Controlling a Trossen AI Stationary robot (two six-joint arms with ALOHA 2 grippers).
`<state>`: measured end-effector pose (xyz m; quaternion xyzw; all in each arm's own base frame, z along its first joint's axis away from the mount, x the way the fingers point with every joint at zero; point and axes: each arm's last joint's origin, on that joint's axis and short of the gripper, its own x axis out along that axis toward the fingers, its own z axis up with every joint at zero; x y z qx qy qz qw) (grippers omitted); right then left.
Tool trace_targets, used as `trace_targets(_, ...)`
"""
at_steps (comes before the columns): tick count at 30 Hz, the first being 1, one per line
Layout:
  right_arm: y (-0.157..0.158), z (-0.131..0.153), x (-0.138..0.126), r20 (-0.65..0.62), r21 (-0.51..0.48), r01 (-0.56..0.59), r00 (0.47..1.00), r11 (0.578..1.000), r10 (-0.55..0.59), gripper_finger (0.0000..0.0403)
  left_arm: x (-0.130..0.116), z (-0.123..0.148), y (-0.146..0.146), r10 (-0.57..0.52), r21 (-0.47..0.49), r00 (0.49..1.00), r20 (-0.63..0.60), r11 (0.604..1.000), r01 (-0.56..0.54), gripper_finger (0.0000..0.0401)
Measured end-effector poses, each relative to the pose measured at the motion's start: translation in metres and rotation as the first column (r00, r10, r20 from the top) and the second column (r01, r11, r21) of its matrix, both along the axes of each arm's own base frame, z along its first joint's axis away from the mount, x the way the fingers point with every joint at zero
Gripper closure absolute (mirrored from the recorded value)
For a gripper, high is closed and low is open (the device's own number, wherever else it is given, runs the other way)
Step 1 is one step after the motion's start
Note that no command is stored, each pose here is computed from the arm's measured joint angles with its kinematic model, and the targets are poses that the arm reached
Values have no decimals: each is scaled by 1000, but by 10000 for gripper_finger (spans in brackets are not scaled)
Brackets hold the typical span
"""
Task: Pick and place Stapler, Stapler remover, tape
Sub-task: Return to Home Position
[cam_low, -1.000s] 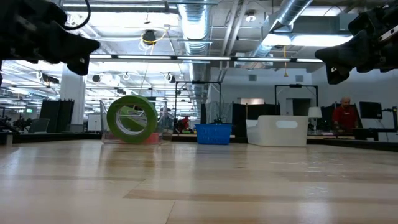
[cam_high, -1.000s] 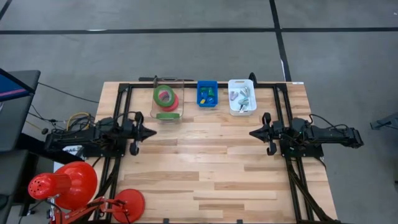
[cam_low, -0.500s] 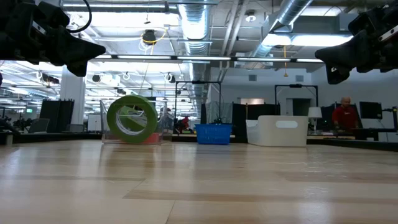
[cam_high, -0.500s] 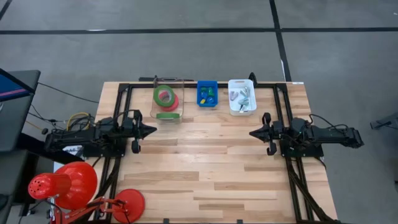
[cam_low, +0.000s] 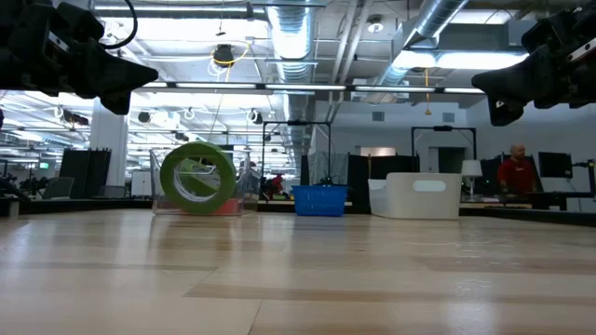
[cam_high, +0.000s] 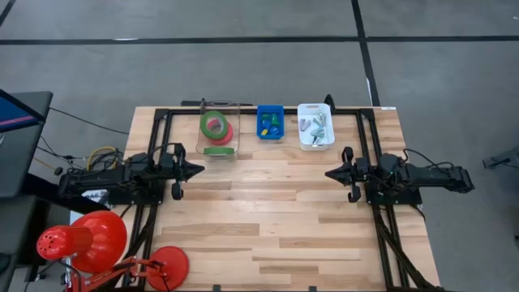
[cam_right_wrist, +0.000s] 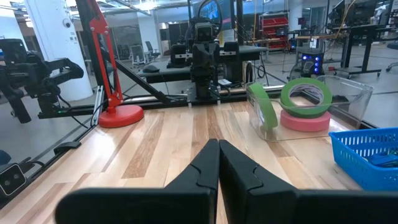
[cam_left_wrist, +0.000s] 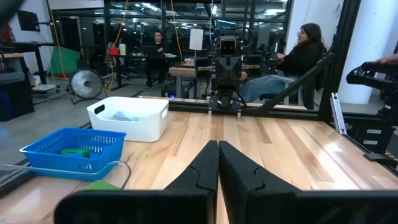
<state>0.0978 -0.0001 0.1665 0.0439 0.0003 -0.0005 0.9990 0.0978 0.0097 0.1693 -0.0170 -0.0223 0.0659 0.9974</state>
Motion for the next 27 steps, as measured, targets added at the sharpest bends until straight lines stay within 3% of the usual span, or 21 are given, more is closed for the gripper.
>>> trace_targets(27, 0, 1, -1, 9, -1, -1, 1000, 1000, 1, 403, 0, 0, 0, 0, 0, 1000, 0, 1000, 0, 398)
